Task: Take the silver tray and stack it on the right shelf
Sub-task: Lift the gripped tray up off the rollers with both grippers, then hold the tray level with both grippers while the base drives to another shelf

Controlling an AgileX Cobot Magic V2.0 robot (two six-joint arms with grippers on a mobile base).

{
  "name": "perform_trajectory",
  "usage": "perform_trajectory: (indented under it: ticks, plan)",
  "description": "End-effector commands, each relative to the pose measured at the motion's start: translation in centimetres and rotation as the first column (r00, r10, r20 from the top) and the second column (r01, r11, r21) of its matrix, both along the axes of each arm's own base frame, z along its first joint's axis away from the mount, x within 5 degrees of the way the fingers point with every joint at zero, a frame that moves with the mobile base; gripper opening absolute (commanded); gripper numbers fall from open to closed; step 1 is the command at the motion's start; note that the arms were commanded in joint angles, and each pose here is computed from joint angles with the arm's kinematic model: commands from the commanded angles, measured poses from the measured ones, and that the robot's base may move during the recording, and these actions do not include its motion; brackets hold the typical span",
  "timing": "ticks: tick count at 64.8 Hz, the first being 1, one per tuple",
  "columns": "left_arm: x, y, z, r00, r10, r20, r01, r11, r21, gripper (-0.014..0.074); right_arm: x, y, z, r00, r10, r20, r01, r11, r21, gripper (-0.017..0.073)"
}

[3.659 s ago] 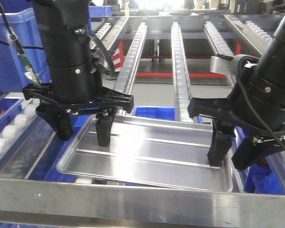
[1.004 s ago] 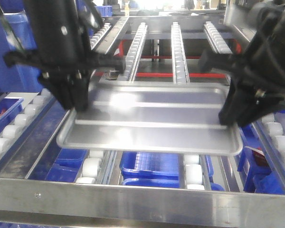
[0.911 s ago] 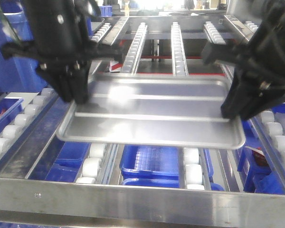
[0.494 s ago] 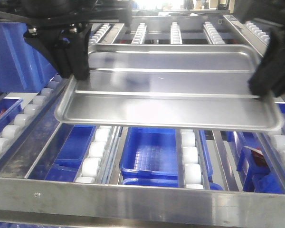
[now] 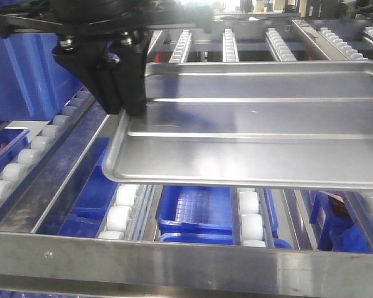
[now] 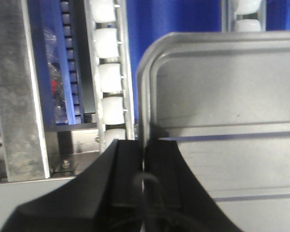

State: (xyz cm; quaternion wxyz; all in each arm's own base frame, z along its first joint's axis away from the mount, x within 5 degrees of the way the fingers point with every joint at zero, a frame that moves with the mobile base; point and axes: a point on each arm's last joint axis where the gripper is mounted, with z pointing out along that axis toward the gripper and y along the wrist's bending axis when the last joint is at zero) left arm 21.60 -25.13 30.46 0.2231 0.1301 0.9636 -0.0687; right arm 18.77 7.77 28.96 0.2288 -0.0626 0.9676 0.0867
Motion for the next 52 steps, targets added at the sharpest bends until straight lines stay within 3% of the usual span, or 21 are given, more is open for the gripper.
perform_trajectory:
  ticks: [1,52]
  plan:
    - [-0.26,0.41,2.53,0.995,-0.030,0.098,0.034,0.998,-0.045,-0.0093,0.04,-0.43,1.32,0.996,0.042,0.082,-0.038,0.998,-0.048,0.0057]
    - [-0.33,0.61,2.43,0.996,-0.024,0.086,0.026,0.999,-0.023,-0.0093,0.02,-0.43,1.31,0.996,0.042,0.079,-0.038,0.998,-0.048,0.0057]
